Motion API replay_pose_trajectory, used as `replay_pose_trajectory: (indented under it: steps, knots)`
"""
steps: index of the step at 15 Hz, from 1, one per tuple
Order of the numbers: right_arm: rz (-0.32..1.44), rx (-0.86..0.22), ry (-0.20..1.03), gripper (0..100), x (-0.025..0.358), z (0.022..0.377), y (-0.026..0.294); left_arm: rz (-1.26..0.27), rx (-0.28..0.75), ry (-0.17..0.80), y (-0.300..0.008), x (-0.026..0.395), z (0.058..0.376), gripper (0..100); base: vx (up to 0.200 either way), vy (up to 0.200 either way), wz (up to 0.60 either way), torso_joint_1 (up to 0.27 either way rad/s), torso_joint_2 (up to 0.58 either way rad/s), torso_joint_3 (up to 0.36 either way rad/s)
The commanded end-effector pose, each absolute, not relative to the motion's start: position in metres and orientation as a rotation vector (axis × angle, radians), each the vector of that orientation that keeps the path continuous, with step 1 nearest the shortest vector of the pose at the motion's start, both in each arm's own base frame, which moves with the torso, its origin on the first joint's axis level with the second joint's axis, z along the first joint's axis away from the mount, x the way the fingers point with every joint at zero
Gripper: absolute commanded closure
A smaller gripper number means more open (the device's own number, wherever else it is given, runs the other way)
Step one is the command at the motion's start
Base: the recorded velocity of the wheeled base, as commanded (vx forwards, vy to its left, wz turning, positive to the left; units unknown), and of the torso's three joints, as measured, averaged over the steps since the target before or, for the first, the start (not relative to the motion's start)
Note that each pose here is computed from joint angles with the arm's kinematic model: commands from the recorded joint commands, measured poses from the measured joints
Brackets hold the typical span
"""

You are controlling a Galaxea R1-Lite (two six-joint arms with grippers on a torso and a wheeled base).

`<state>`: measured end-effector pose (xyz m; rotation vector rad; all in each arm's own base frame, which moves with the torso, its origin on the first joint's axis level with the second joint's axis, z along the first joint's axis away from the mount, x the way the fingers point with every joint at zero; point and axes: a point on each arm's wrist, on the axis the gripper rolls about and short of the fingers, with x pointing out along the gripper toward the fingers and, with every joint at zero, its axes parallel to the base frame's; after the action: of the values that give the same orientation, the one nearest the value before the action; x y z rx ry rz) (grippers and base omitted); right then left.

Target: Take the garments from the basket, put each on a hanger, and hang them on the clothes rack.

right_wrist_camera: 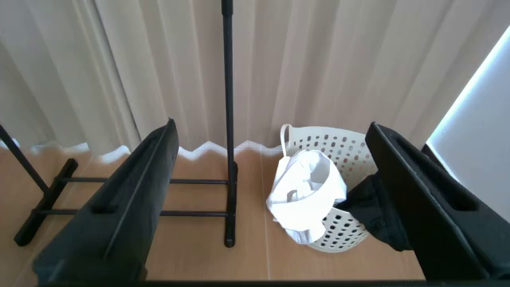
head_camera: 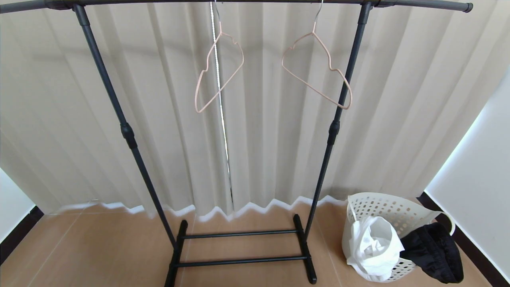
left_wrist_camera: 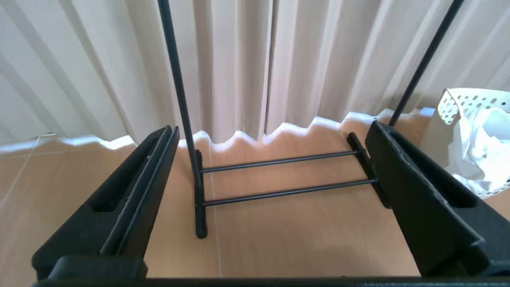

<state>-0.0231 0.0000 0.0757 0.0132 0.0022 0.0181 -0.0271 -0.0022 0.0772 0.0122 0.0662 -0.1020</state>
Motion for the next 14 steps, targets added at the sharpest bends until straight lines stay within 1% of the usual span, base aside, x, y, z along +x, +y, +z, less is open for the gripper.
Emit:
replay_pose_trajectory:
  steps: [1, 14]
  knots:
    - [0.020, 0.014, 0.003, 0, -0.0230, 0.0757, 0.0000, -0.102, 0.012, 0.067, -0.0022, -0.0271, 0.0771, 0, 0.000, 0.000, 0.00, 0.000, 0.00, 0.000]
    - [0.023, 0.006, 0.003, 0, -0.0230, 0.0757, 0.0000, -0.103, 0.014, 0.065, -0.0022, -0.0272, 0.0775, 0, 0.000, 0.000, 0.00, 0.000, 0.00, 0.000]
